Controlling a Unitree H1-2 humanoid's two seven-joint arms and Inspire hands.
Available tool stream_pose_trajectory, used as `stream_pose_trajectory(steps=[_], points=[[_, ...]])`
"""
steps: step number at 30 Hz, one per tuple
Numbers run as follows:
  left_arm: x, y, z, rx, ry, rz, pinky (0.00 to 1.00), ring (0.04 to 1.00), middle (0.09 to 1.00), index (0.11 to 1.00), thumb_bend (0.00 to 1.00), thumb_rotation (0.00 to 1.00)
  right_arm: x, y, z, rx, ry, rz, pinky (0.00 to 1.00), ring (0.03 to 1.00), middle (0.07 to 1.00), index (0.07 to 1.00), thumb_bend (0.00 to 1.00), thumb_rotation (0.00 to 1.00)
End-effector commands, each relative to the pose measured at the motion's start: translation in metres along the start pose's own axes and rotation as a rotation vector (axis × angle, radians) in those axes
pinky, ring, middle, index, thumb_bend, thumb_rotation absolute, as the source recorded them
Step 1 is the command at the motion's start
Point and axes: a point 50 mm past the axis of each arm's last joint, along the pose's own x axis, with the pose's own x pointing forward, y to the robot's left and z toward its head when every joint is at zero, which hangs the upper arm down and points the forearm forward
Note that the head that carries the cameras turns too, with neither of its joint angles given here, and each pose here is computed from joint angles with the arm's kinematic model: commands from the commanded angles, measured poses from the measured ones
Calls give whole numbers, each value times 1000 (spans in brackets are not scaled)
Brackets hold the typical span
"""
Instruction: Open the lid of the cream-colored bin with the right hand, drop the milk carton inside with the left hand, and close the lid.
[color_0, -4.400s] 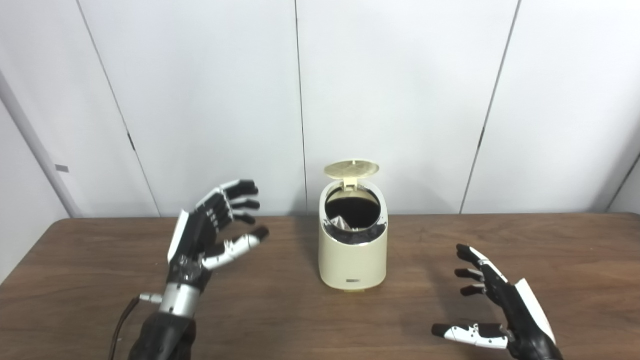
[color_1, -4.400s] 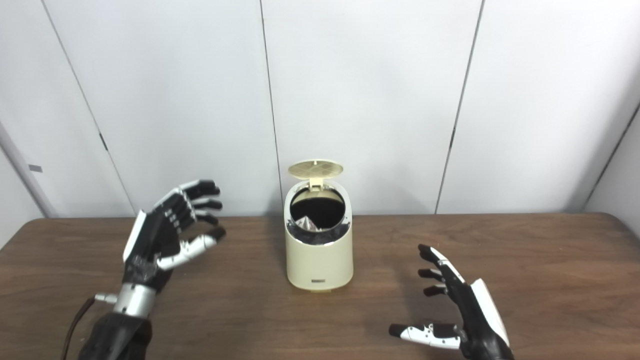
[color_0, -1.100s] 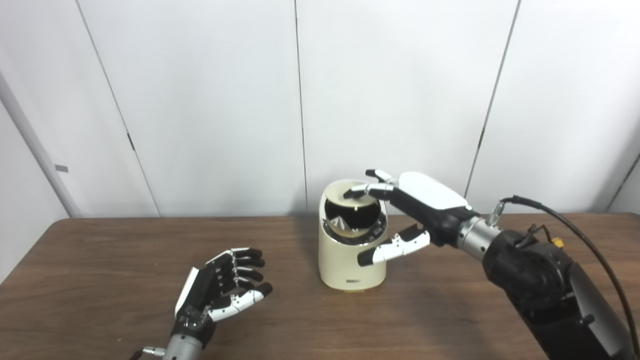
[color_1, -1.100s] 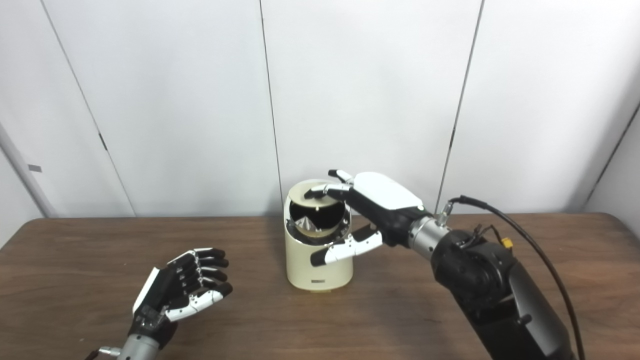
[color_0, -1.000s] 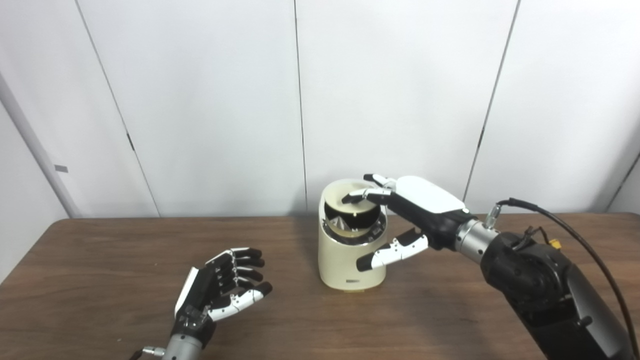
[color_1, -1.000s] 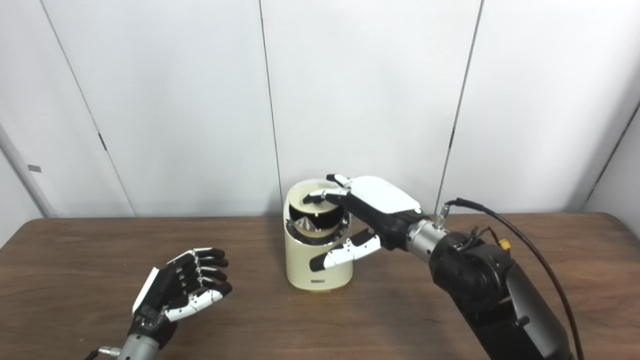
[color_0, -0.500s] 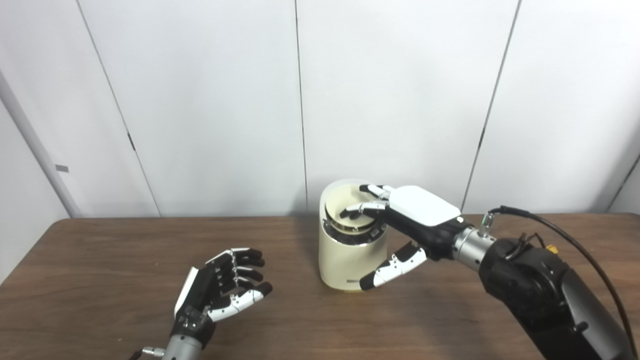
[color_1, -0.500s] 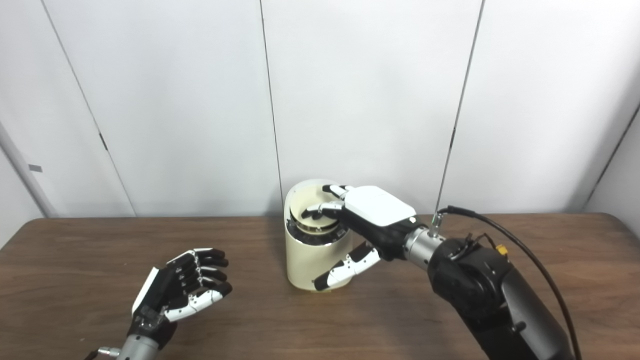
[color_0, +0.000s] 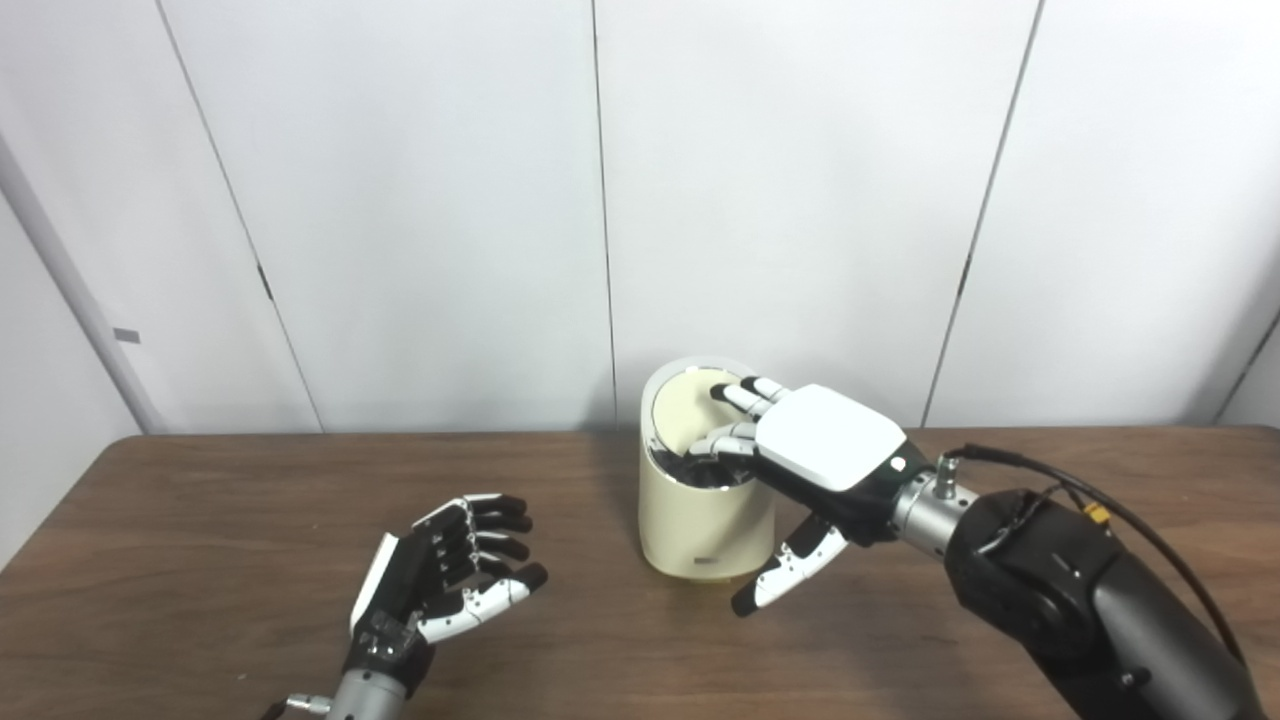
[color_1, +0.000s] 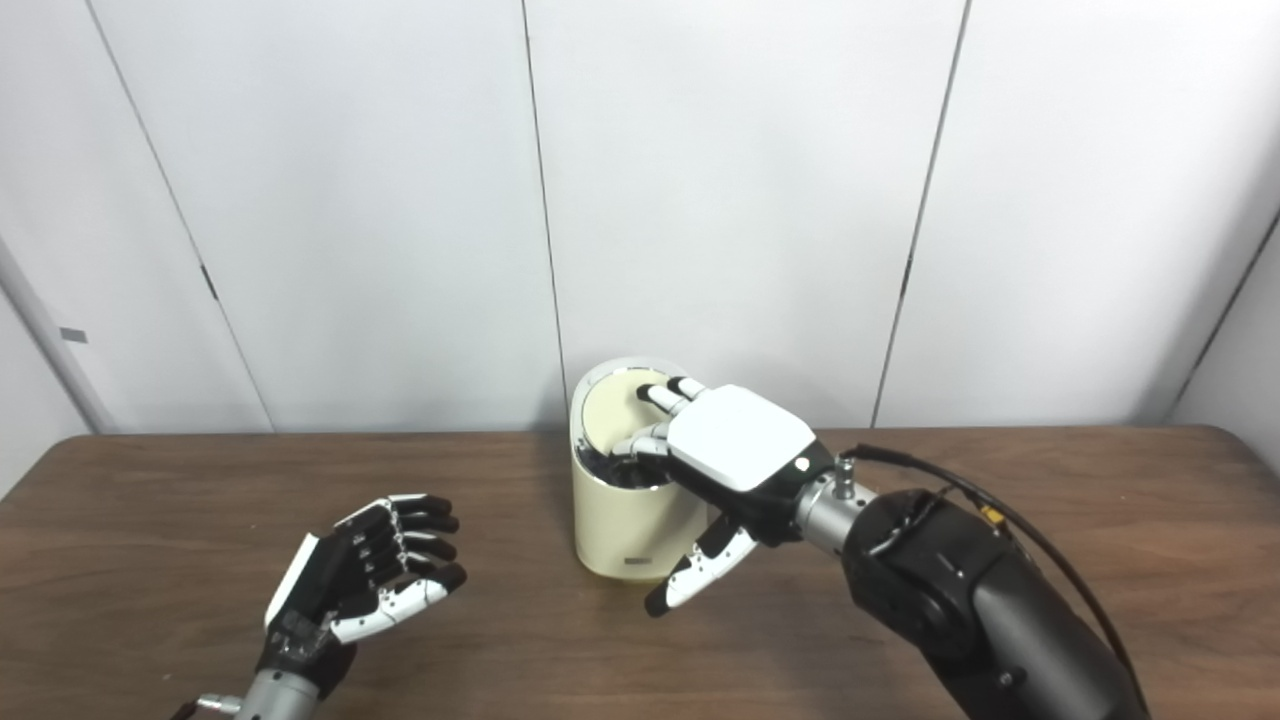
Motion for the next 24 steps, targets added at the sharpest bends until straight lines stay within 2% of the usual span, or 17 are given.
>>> stream_pose_trajectory(steps=[1, 5, 7, 12, 15, 21, 22, 24], points=[[6, 3, 16, -3, -71, 1, 459, 570, 649, 668, 707, 91, 0, 6, -9, -62, 36, 81, 1000, 1000, 819, 826, 797, 702], [5, 3, 17, -3, -68, 4, 462, 574, 652, 670, 703, 82, 0, 10, -9, -58, 46, 100, 1000, 1000, 819, 827, 808, 708], [5, 3, 17, -4, -68, 3, 463, 575, 653, 670, 703, 81, -2, 8, -10, -13, 37, 68, 1000, 1000, 816, 821, 796, 713], [5, 4, 18, -9, -73, 1, 459, 574, 652, 670, 706, 96, -10, -4, -14, 111, 22, -104, 995, 985, 812, 821, 749, 688], [6, 4, 17, -13, -79, -3, 461, 576, 653, 668, 709, 97, -14, -10, -17, 162, 23, -169, 1000, 999, 840, 857, 712, 662], [7, 5, 19, -7, -84, -12, 458, 570, 648, 665, 699, 87, -28, -22, -23, 174, 68, -306, 1000, 1000, 890, 905, 674, 624], [7, 5, 19, -9, -86, -13, 458, 569, 648, 665, 696, 81, -31, -21, -24, 183, 82, -328, 1000, 1000, 894, 903, 667, 602], [7, 5, 19, -14, -88, -14, 458, 569, 648, 665, 695, 69, -35, -19, -25, 203, 105, -362, 997, 992, 890, 888, 675, 494]])
